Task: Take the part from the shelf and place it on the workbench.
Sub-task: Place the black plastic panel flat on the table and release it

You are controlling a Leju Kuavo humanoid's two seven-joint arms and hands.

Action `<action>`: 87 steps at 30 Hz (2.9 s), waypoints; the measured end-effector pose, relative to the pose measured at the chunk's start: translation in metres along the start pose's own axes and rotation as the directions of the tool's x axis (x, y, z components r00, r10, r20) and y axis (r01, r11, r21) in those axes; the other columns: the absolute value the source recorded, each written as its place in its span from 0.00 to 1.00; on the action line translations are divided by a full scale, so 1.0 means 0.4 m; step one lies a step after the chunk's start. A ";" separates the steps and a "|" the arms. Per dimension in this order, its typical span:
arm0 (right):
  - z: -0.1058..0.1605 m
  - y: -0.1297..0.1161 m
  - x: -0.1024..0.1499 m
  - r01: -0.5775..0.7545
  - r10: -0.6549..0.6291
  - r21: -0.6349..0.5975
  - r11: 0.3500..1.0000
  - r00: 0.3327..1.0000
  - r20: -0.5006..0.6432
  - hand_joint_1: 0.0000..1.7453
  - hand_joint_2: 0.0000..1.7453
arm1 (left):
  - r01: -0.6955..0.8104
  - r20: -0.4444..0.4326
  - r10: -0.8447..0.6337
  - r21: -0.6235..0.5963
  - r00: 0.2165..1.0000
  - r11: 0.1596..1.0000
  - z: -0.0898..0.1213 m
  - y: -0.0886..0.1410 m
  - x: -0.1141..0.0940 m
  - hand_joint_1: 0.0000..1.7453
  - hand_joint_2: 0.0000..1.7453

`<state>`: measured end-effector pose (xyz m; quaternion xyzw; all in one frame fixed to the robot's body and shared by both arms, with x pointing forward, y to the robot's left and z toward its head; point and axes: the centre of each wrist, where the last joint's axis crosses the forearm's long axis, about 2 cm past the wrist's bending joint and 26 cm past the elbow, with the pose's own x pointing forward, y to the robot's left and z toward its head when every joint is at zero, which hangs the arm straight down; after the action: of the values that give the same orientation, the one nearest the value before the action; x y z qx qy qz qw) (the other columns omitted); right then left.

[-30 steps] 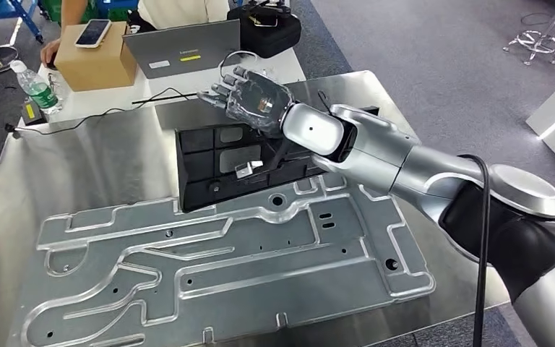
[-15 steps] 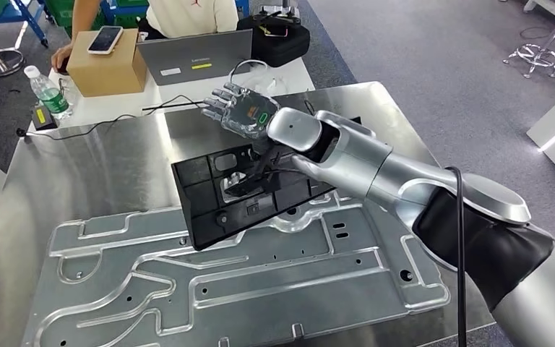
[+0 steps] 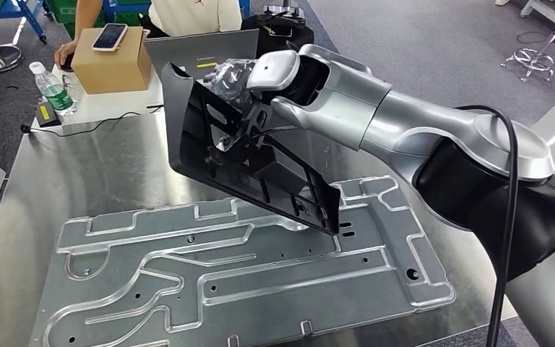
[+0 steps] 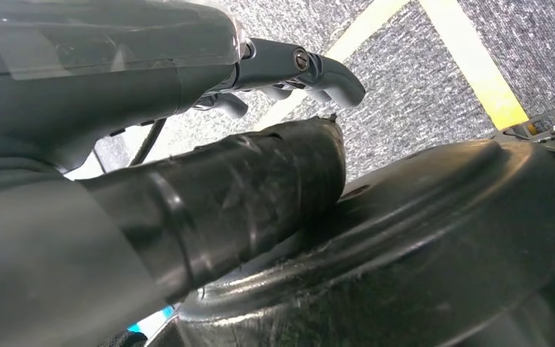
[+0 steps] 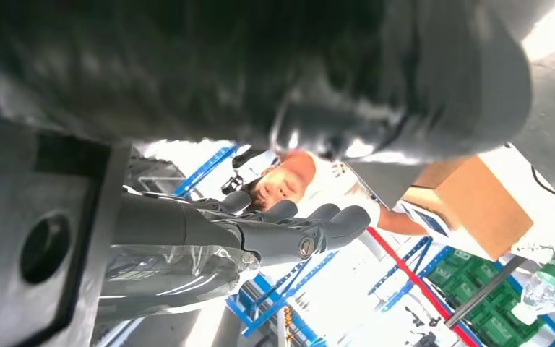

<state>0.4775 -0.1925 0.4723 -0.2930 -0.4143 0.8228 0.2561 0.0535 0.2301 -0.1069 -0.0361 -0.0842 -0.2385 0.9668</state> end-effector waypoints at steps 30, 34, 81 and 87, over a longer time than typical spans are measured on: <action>0.030 -0.053 0.027 -0.429 0.453 0.281 0.858 0.891 -0.021 0.00 0.00 | 0.007 0.013 -0.007 -0.039 1.000 0.999 0.000 0.022 0.020 0.00 0.00; 0.011 -0.027 0.042 -0.385 0.406 0.260 0.886 0.913 -0.032 0.00 0.00 | 0.000 0.016 0.001 -0.037 1.000 0.999 0.000 0.026 0.025 0.00 0.00; -0.106 0.018 0.045 0.354 -0.338 0.091 0.931 0.929 -0.151 0.00 0.00 | -0.065 0.021 0.066 -0.013 0.998 0.998 0.000 0.015 0.013 0.00 0.00; -0.037 -0.098 0.068 0.251 -0.300 0.380 0.891 0.951 0.076 0.00 0.00 | -0.025 0.023 0.026 -0.043 0.999 0.999 0.000 0.025 0.010 0.00 0.00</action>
<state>0.4761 -0.1459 0.4903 -0.1229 -0.3075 0.8583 0.3921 0.0618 0.2371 -0.1064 -0.0605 -0.0902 -0.2276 0.9677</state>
